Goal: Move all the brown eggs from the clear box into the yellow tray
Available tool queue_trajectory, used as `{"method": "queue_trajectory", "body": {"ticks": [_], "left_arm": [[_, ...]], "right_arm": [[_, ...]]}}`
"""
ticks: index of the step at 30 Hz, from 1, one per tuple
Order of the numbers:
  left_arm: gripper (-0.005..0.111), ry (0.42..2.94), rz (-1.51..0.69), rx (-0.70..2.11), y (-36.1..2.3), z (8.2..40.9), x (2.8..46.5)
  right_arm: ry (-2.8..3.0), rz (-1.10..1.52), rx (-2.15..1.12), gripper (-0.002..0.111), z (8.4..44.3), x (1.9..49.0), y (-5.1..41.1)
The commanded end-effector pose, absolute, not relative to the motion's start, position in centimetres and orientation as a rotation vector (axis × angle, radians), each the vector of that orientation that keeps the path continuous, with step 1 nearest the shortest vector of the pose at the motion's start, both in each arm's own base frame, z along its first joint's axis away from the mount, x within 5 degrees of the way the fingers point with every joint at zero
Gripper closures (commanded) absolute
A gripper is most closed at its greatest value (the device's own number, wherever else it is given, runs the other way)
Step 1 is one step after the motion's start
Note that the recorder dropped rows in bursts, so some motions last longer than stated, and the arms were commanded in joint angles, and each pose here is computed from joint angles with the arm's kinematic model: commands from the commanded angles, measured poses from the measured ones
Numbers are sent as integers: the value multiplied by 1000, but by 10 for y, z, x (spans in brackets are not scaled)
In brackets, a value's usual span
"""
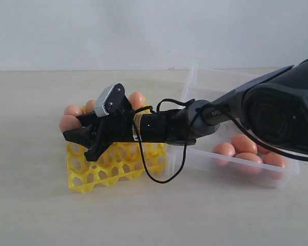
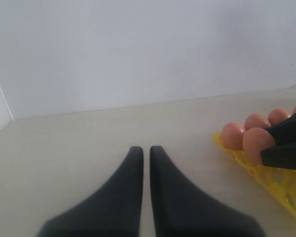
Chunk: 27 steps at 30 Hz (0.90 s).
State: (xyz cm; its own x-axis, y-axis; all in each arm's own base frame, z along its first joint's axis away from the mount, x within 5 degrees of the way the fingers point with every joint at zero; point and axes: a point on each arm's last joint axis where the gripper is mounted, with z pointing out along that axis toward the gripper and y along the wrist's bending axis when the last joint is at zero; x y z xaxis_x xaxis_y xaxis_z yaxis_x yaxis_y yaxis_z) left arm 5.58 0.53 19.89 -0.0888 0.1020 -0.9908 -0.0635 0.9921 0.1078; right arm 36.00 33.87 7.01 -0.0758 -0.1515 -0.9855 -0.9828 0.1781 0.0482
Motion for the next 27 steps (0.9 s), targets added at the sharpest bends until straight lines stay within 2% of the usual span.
{"method": "queue_trajectory", "body": {"ticks": [1,12,21,27], "left_arm": [[103,1654,129,29,5,198,56],[103,1654,129,29,5,198,56],[103,1654,129,29,5,198,56],[103,1654,129,29,5,198,56]], "right_arm": [[1566,979,-1156,109,46,361,334],[1794,887,-1083,109,33,368,327],[1707,900,-1265,109,31,359,329],[1567,804,-1418,109,53,352,340]]}}
